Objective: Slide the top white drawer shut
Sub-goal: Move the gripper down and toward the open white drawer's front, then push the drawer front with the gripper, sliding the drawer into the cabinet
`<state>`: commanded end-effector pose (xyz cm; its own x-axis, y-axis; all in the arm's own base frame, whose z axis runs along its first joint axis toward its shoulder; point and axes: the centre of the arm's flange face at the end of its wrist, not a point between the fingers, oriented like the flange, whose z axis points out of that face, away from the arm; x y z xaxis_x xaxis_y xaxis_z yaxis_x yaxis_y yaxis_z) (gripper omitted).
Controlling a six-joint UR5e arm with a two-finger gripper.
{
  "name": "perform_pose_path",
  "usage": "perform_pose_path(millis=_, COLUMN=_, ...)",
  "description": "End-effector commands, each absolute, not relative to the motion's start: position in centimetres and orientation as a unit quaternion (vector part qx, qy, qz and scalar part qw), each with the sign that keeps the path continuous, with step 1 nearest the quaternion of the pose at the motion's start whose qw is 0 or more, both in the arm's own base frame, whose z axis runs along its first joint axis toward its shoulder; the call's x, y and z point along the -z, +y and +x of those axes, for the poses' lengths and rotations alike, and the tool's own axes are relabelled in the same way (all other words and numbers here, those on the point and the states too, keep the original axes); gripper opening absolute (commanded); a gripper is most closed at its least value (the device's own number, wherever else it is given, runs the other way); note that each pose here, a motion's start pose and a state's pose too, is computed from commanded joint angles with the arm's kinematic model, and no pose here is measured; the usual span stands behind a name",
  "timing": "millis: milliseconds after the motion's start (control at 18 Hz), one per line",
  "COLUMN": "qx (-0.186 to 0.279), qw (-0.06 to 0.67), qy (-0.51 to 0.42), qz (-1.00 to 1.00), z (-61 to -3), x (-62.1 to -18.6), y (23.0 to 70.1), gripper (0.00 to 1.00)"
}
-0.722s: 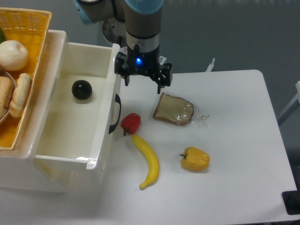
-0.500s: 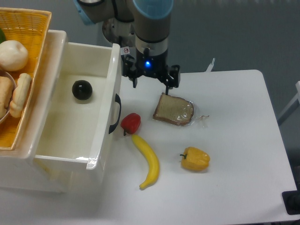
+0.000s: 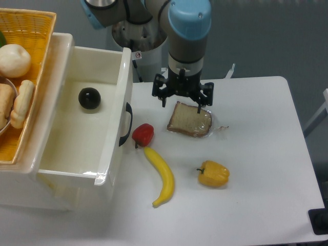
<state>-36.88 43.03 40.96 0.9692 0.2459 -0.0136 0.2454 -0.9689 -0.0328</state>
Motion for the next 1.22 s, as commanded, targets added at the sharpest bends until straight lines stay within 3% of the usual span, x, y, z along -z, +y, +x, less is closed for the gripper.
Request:
perform_pose_path(millis=611, qx=0.005, qw=-0.046, qy=-0.183, qz=-0.982, z=-37.7, x=-35.4, y=43.4, gripper=1.0)
perform_pose_path(millis=778, qx=0.013, qw=-0.054, qy=-0.219, qz=-0.974, z=-36.8, x=-33.8, y=45.6, gripper=1.0)
perform_pose_path(millis=1222, qx=0.056, qw=-0.058, qy=-0.203, qz=-0.976, z=-35.1, x=-30.5, y=48.2, gripper=1.0)
